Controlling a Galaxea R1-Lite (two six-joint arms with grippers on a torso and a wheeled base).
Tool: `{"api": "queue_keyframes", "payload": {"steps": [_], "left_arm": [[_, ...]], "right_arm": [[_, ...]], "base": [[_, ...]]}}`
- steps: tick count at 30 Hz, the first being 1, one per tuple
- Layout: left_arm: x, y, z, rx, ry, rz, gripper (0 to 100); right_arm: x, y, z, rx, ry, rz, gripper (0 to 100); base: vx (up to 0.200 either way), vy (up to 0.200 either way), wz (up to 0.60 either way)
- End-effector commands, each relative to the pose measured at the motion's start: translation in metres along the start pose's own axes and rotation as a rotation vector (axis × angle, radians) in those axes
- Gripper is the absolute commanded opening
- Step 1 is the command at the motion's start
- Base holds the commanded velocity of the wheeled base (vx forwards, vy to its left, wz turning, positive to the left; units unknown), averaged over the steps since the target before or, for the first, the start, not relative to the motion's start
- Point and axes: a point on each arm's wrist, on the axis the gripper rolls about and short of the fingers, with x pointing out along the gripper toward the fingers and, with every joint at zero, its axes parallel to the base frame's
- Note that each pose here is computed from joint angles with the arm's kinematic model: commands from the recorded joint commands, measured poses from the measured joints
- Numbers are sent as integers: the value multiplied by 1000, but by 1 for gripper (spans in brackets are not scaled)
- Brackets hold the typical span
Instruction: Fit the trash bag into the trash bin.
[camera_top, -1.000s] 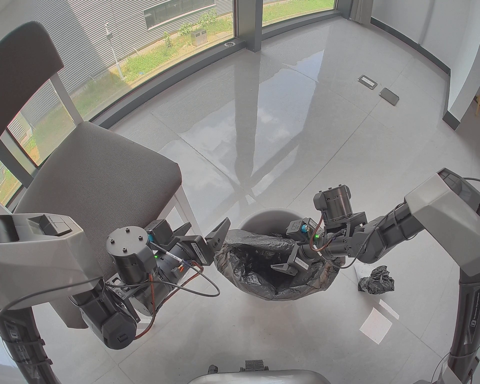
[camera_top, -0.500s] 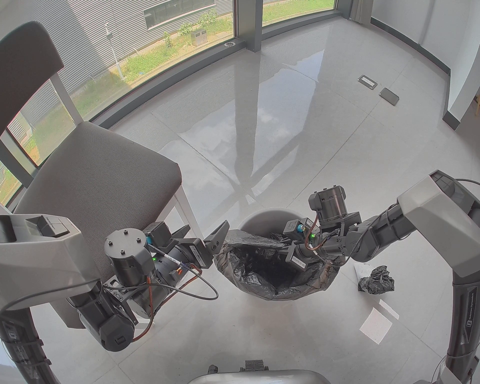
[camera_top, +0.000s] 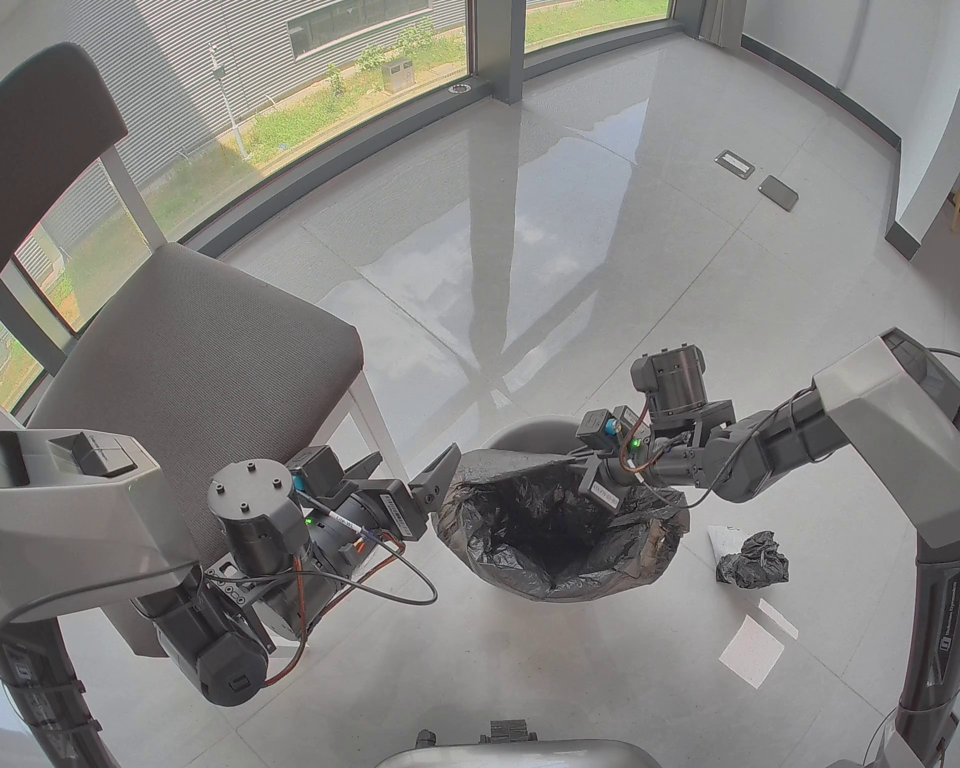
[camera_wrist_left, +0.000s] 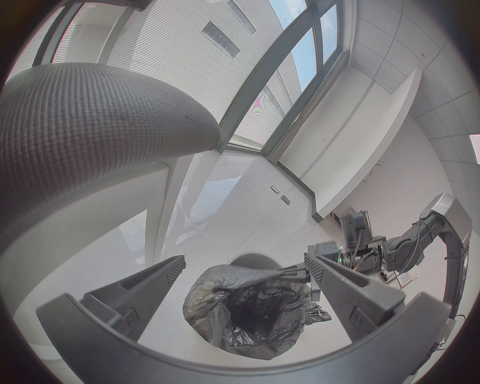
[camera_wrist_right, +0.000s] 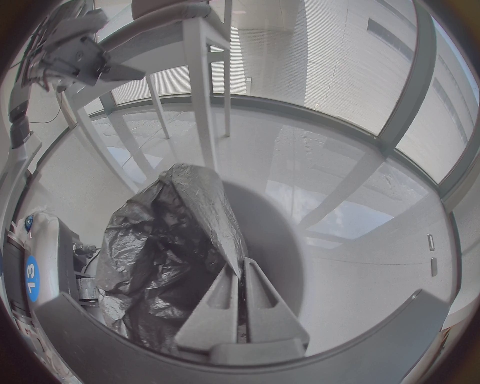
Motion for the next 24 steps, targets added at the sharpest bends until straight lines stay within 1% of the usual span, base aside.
{"api": "queue_keyframes", "payload": {"steps": [1,5,8,14,18,24], "left_arm": [[-1,0,1,-2,-11,-4,100],[-2,0,1,-1,-7,-1,100],[-3,1,-1,-1,-1,0,100],[-3,0,-1,-1,1,-1,100],[-3,0,-2,0,5,1,100],[-3,1,-3,0,8,2,100]], "right_arm": [[-5,-17,9,-5,-21,-37,0],[-4,-26,15,-10,-30,-52,0],[-4,-39,21,-9,-38,-70,0],[4,-47,22,-11,-37,-81,0],[12,-58,24,-13,-43,-98,0],[23,-64,27,-18,-48,-103,0]], "base": [[0,0,0],[0,0,0],[0,0,0],[0,0,0],[0,0,0],[0,0,0]]}}
